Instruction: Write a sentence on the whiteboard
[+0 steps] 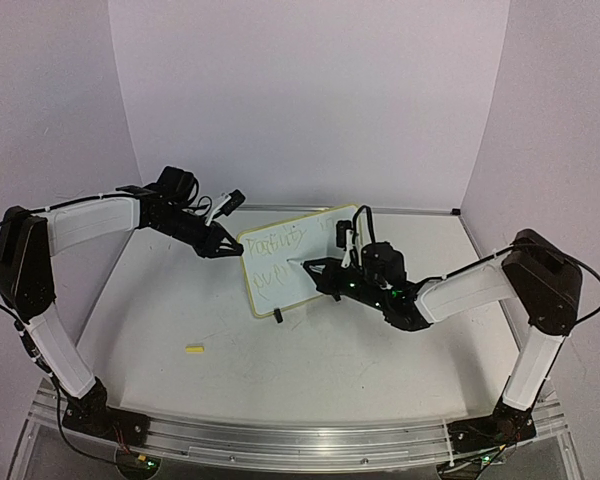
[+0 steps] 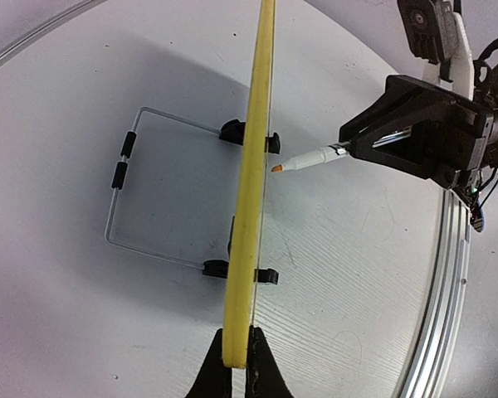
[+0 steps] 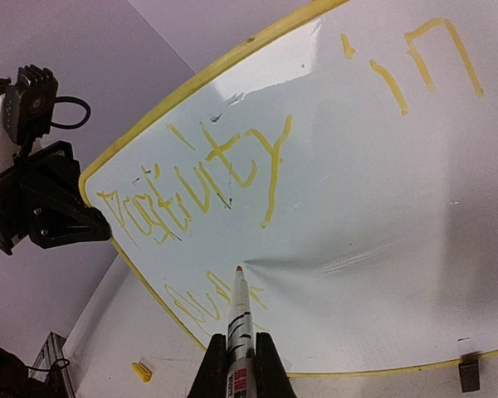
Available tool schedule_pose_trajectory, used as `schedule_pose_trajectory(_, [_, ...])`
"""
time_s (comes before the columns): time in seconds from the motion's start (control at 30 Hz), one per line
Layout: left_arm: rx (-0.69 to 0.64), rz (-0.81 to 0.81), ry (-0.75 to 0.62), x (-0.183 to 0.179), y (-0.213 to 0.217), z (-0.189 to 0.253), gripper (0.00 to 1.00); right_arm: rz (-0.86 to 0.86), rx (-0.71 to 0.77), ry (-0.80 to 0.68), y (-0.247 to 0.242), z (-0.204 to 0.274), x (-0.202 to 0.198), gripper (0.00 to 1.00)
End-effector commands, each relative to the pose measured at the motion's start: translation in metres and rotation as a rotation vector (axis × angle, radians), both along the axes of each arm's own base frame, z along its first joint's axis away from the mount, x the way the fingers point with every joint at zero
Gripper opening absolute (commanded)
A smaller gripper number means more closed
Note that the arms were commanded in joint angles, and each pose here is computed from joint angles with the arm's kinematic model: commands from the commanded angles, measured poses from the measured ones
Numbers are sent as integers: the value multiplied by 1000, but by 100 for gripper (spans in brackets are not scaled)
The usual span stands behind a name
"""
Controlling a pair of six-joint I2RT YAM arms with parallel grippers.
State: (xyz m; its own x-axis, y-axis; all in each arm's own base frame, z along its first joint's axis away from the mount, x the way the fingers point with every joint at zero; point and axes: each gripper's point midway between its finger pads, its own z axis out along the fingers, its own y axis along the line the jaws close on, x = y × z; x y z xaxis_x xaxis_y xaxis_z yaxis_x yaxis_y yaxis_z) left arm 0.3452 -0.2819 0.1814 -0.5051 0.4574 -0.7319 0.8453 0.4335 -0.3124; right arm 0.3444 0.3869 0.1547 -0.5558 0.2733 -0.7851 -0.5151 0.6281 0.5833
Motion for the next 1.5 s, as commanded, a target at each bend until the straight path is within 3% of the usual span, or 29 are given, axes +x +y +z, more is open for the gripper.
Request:
schedule_pose_trajectory(0.0, [76, -5, 49, -9, 2, -19, 0, -36, 26, -24, 2, 9, 12, 0])
schedule_pose_trajectory(0.67, [75, -6, 46, -9, 2, -18, 0, -101, -28, 65, -22, -30, 7, 0])
schedule_pose_trajectory(1.13, [74, -6, 46, -10, 2, -18, 0, -75, 31, -38, -22, 16, 3, 0])
schedule_pose_trajectory(1.47, [76, -5, 47, -9, 2, -19, 0, -95, 31, -23, -20, 8, 17, 0])
